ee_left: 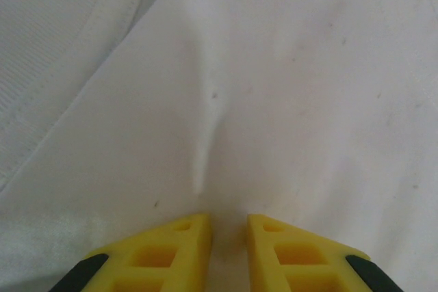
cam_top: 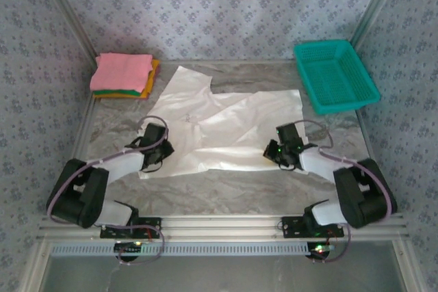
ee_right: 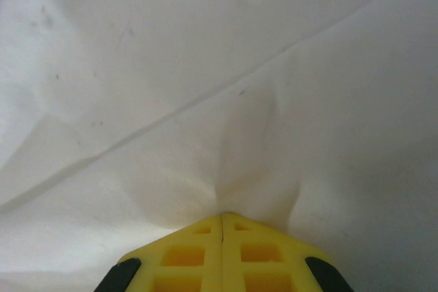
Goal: Fold and stack the t-shirts
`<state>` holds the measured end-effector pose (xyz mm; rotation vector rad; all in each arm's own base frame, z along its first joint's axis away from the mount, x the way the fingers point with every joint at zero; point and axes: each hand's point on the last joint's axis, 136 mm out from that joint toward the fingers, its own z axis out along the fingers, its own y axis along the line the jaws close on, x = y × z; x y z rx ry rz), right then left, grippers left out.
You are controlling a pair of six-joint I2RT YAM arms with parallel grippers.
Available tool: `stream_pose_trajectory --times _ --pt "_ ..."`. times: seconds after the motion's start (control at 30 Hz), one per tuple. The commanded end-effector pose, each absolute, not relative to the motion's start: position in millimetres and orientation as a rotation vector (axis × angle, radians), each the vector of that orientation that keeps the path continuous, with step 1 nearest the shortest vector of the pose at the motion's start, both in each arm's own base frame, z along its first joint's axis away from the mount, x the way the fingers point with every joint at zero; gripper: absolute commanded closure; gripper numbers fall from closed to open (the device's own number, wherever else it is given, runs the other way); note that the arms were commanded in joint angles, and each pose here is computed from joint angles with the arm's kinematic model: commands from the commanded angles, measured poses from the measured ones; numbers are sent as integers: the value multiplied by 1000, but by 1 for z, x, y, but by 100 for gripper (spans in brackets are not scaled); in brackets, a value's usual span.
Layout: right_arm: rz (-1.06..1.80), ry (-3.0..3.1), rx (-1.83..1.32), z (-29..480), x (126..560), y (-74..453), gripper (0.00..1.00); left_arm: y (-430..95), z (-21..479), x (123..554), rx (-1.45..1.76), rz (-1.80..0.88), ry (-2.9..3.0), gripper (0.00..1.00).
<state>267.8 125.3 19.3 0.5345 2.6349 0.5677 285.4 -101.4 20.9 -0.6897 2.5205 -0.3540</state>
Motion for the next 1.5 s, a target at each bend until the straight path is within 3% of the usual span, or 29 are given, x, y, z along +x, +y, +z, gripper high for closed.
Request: stream_pose_trajectory --times 0.0,0.1,0.17,0.27,0.43,0.63,0.73,1.0,1.47 --pt "358 2743 808 -9 202 91 100 -81 -7 212 -760 -163 2734 77" --pt "370 2676 814 7 202 82 100 -71 15 214 -736 -155 2653 73" --pt "380 2627 729 30 224 79 100 -70 40 231 -675 -169 2569 71" --pt "381 2570 562 70 267 82 96 -78 102 286 -526 -244 2414 66" --pt "442 2449 297 144 353 109 74 -108 208 416 -207 -353 2239 51" --pt "613 2369 176 176 435 124 64 -142 212 561 66 -366 2310 41" --pt "666 2327 154 185 450 123 61 -148 205 612 119 -422 2309 38" --pt "737 2302 123 183 449 123 59 -161 155 660 85 -559 2302 37" --pt "801 2310 108 161 421 128 58 -170 65 648 32 -579 2478 34"
